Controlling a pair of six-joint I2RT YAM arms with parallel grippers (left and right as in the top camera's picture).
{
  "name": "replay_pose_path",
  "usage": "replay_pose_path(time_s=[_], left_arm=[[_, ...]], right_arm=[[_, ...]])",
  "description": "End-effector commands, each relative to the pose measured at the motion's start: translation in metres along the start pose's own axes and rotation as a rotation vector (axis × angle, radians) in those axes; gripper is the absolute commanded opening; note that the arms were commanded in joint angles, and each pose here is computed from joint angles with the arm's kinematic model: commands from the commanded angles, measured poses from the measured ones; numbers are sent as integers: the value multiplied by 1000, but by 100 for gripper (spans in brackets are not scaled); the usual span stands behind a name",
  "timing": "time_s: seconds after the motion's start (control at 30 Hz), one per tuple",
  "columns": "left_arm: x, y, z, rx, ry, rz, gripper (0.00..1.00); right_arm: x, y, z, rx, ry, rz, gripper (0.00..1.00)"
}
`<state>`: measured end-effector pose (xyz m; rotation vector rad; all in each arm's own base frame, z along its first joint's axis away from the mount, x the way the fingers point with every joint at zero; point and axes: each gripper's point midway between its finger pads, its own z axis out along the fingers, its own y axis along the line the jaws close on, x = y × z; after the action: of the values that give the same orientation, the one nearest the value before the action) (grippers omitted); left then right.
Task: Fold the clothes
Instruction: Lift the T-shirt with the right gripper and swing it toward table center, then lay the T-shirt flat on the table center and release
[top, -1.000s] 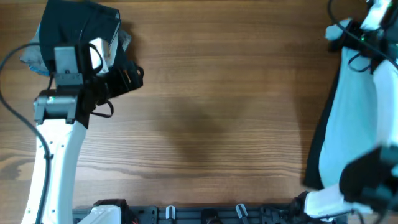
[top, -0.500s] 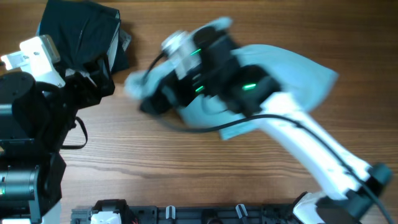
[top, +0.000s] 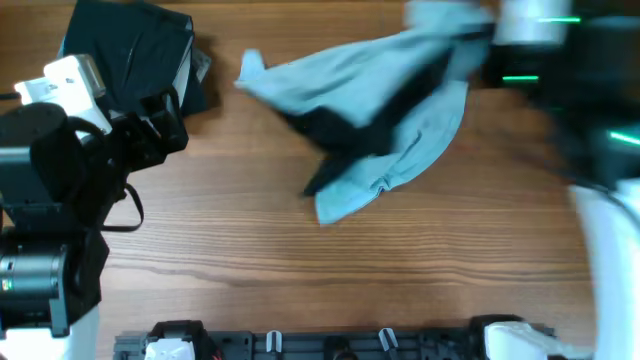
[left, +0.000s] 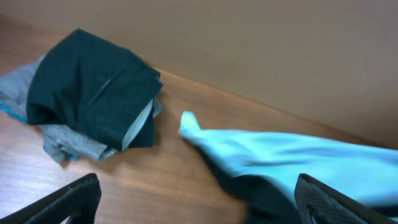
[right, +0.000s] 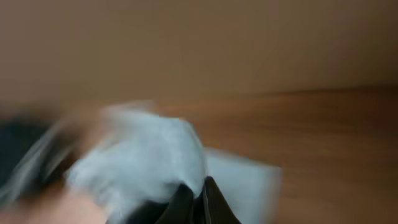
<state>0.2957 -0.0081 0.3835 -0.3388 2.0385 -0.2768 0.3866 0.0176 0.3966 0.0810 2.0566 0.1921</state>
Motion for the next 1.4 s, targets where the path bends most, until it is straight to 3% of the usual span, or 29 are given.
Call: replay_pose_path(time_s=[0.0, 0.07, 0.2, 0.4, 0.77, 1.07, 1.17, 1.27, 1.37], left_arm=[[4, -8, 15, 42, 49, 23, 100], [7, -10, 21, 53, 68, 22, 100], [10, -10, 31, 52, 92, 19, 100], [12, -9, 35, 51, 104, 18, 100], [14, -14, 35, 80, 115, 17, 100], [16, -13, 35, 76, 126, 16, 100], [16, -13, 35, 75, 125, 16, 100], [16, -13, 34, 75, 124, 16, 100], [16, -13, 34, 75, 125, 16, 100]], right_arm=[[-76, -106, -145, 324, -363, 86, 4], [-87, -107, -172, 308, -429, 74, 4], [-93, -98, -178, 267, -451, 71, 4], [-79, -81, -111, 26, -289, 93, 4], [24, -88, 49, -106, 236, 223, 4], [23, -94, 66, -107, 230, 221, 4], [-5, -63, 57, -276, 130, 196, 4], [-41, 10, 26, -598, 33, 176, 4], [-35, 97, 1, -789, 50, 52, 4]])
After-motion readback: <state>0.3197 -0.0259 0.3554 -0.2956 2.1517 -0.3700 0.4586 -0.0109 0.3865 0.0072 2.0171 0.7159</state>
